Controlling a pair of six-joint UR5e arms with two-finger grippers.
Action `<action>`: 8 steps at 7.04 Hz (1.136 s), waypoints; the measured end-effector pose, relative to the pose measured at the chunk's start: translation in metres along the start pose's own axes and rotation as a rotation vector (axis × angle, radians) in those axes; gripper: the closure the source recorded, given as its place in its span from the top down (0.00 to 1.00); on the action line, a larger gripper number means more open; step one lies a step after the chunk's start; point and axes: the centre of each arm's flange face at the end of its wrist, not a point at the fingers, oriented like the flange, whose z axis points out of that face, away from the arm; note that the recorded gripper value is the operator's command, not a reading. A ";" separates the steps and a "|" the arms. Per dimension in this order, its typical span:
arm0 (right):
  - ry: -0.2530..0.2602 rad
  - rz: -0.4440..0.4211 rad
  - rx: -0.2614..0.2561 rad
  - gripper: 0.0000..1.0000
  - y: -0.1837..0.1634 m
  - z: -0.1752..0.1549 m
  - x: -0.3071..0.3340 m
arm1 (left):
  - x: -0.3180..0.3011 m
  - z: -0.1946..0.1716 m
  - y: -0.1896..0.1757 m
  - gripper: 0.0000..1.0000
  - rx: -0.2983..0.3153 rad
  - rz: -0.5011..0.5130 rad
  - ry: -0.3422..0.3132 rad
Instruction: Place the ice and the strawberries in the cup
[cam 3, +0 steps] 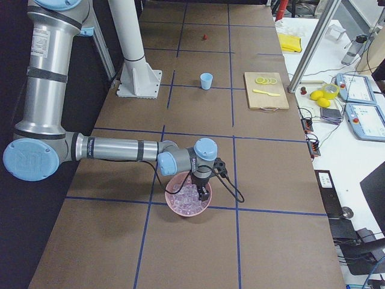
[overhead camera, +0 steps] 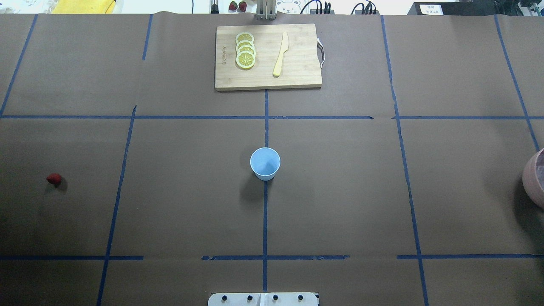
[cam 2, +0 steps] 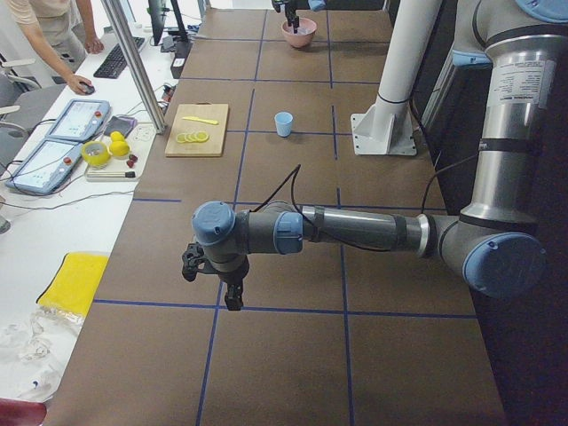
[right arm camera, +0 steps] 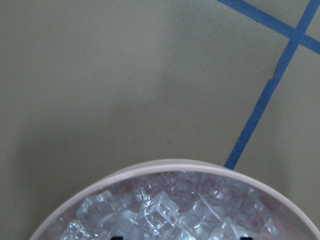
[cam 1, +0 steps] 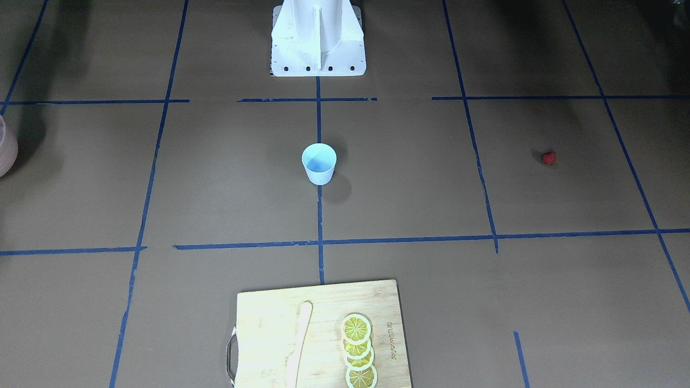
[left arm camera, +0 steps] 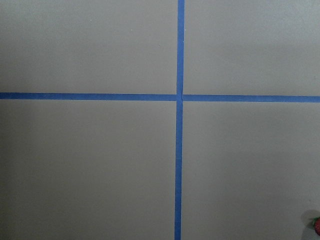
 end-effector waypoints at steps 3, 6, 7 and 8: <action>0.000 -0.003 0.002 0.79 -0.007 0.001 0.001 | 0.000 0.000 0.000 1.00 0.000 0.000 0.000; -0.002 -0.007 0.006 0.79 -0.002 -0.002 0.000 | 0.000 0.000 0.000 1.00 0.000 0.000 0.000; -0.004 -0.009 0.009 0.75 -0.002 -0.004 -0.001 | 0.001 -0.001 0.000 1.00 0.001 0.001 0.000; -0.004 -0.009 0.011 0.55 -0.002 -0.005 -0.002 | 0.002 -0.002 0.000 1.00 0.002 0.002 0.000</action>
